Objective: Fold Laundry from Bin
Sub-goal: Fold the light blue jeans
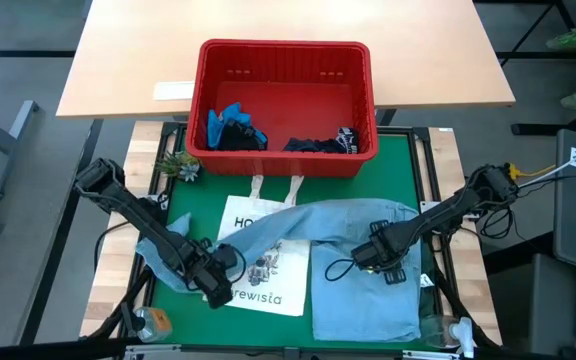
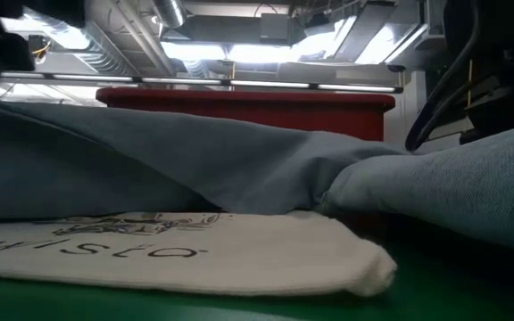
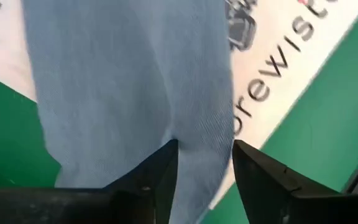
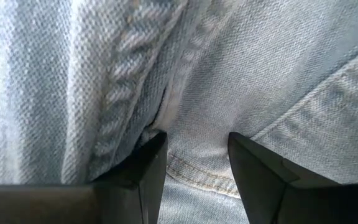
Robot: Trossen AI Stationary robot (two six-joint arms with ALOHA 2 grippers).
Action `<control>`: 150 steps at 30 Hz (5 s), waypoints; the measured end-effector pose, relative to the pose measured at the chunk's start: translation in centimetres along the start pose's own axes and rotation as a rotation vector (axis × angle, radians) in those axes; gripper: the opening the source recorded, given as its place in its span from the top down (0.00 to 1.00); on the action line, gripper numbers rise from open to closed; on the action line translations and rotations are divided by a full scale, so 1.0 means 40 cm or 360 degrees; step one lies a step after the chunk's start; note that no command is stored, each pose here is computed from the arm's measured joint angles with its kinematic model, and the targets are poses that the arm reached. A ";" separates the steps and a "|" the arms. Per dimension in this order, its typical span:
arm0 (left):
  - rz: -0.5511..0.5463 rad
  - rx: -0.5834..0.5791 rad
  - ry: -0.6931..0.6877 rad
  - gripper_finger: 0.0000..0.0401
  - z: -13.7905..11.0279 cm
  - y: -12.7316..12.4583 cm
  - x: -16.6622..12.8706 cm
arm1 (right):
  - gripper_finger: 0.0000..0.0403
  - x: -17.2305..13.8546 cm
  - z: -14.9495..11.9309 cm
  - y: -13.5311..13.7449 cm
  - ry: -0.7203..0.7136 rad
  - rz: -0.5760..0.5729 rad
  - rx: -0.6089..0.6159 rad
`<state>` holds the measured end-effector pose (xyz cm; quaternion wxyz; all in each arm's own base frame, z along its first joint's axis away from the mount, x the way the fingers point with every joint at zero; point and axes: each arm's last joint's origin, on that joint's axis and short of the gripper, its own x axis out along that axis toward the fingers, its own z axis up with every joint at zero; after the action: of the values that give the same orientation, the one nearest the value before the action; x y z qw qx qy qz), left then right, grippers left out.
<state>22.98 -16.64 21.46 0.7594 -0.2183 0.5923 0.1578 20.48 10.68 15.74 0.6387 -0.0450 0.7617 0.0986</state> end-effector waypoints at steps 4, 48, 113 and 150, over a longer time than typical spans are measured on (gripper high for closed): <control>-0.0050 -0.0009 -0.0041 0.62 0.031 0.024 -0.031 | 0.57 0.000 0.000 0.000 0.0001 0.0000 -0.0036; 0.0746 -0.0320 0.0576 0.66 -0.012 0.415 -0.040 | 0.57 0.001 0.001 -0.002 -0.0020 -0.0052 -0.0040; 0.0509 -0.0809 0.0401 0.77 0.061 0.440 -0.020 | 0.57 0.001 0.007 -0.001 -0.0052 -0.0045 -0.0085; 0.0722 -0.0786 0.0781 0.77 0.067 0.414 0.110 | 0.57 0.001 0.010 -0.003 -0.0082 -0.0101 -0.0085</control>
<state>18.05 -1.18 15.32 0.4666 -0.2889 0.7332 0.4016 20.87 10.65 15.65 0.6595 -0.0837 0.7404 0.0998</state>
